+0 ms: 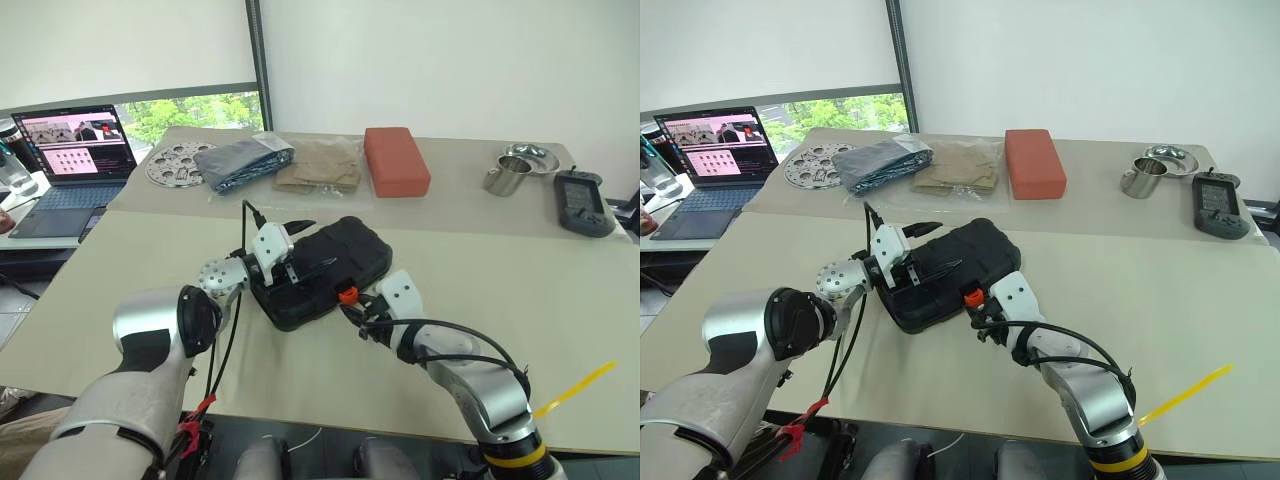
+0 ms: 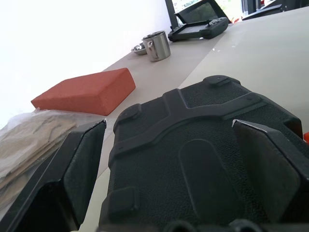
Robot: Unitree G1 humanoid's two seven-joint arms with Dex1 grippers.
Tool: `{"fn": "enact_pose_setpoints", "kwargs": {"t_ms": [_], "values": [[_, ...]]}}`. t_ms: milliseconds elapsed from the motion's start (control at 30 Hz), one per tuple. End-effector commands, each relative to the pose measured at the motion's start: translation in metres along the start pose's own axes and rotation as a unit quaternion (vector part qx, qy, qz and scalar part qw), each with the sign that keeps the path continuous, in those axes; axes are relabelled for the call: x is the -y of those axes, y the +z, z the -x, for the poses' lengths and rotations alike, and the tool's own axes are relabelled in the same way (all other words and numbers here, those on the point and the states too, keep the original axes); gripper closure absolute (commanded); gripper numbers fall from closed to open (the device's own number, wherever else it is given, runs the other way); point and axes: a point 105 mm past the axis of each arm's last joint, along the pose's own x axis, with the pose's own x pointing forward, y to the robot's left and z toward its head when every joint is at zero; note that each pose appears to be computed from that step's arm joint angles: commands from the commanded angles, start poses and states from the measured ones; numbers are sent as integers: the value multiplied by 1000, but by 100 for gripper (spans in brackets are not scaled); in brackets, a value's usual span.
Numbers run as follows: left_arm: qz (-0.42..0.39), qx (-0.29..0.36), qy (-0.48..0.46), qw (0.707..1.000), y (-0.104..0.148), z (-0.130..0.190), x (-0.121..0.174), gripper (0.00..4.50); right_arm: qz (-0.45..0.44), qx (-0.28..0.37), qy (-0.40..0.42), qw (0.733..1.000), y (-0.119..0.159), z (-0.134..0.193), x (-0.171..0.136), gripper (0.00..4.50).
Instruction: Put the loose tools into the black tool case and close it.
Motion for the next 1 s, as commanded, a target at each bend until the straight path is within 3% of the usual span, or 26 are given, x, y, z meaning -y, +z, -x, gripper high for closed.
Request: {"fn": "enact_pose_setpoints", "kwargs": {"t_ms": [33, 233, 267, 333, 733, 833, 1000], "values": [[31, -28, -24, 999, -17, 4, 19, 0, 16, 43, 0, 999, 26, -3, -1, 332], [33, -26, -23, 999, -17, 3, 21, 0, 9, 40, 11, 999, 28, -7, -4, 332], [34, -25, -23, 999, -18, 3, 21, 0, 7, 41, 10, 999, 28, -6, -3, 232], [35, -25, -23, 999, -18, 2, 22, 0, 4, 41, 6, 999, 27, -4, -1, 181], [39, -25, -22, 999, -19, 2, 24, 0, -1, 13, 4, 1000, 14, 19, 8, 181], [40, -25, -22, 999, -19, 1, 24, 0, 5, 9, 7, 1000, 13, 19, 8, 246], [40, -24, -22, 999, -19, 1, 24, 0, 7, 19, 12, 1000, 19, 11, 3, 409]]}}
